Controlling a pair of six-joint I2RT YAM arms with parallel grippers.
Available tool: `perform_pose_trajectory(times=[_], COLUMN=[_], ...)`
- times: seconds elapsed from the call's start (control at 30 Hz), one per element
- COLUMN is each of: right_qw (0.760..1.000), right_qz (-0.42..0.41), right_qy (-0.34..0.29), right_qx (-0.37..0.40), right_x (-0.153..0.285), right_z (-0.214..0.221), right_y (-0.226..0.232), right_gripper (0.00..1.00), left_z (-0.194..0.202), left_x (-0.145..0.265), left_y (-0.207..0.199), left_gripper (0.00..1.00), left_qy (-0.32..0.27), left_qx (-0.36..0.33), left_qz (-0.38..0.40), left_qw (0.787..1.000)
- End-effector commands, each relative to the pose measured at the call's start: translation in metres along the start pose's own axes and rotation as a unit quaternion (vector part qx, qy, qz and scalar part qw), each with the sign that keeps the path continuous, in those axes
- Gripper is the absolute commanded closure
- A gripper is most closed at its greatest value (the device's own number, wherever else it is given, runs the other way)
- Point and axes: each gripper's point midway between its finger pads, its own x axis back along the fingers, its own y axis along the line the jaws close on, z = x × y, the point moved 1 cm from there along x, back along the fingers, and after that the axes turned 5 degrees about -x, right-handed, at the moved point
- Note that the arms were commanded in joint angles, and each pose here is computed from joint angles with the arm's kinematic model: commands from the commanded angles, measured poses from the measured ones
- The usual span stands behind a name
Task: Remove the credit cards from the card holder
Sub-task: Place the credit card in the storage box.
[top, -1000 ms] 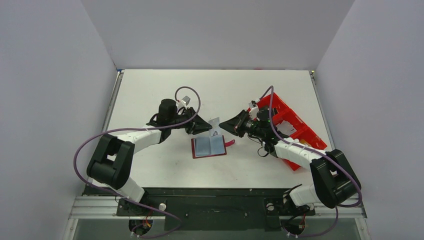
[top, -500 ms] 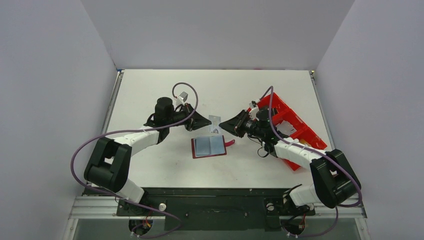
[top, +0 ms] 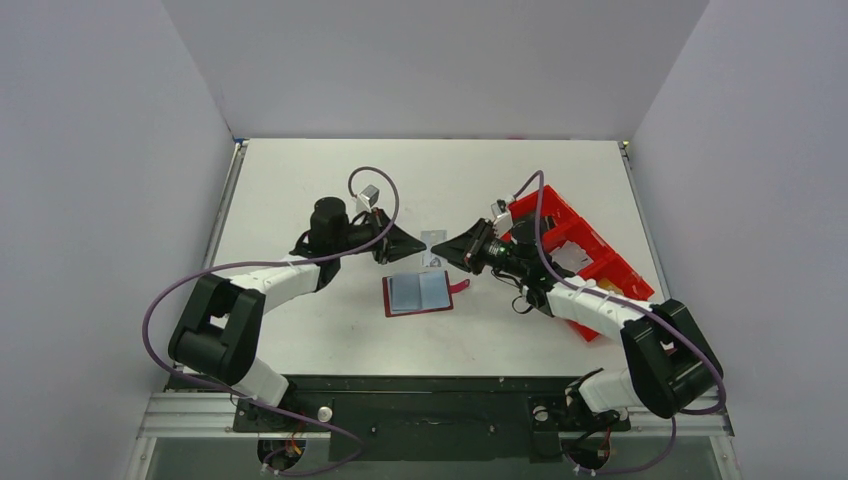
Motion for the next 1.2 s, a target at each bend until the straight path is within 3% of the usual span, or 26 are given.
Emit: perform_pose_trajectory(times=[0.0, 0.23, 0.4, 0.67, 0.9, 1.17], right_qw=[0.998, 0.998, 0.996, 0.967, 0.913, 0.856], right_qz=[-0.052, -0.028, 0.028, 0.171, 0.286, 0.370], right_qy=[-0.009, -0.029, -0.058, -0.162, -0.281, -0.360], right_qx=[0.032, 0.043, 0.064, 0.093, 0.073, 0.032], right_x=[0.005, 0.010, 0.018, 0.064, 0.131, 0.190], right_z=[-0.003, -0.007, -0.015, -0.050, -0.089, -0.124], right_y=[0.036, 0.028, 0.013, -0.023, -0.057, -0.090], right_gripper=[1.00, 1.00, 1.00, 1.00, 1.00, 1.00], left_z=[0.003, 0.000, -0.008, -0.008, -0.003, 0.001], left_x=[0.007, 0.013, 0.028, 0.053, 0.064, 0.068], left_y=[-0.022, -0.007, 0.018, 0.032, 0.036, 0.036], left_gripper=[1.00, 0.69, 0.60, 0.56, 0.55, 0.55], left_qy=[-0.001, -0.013, -0.034, -0.043, -0.039, -0.033], left_qx=[-0.038, -0.083, -0.110, -0.164, -0.190, -0.204], left_qz=[0.034, -0.038, -0.164, -0.249, -0.269, -0.269], left_qw=[0.999, 0.996, 0.980, 0.954, 0.943, 0.941])
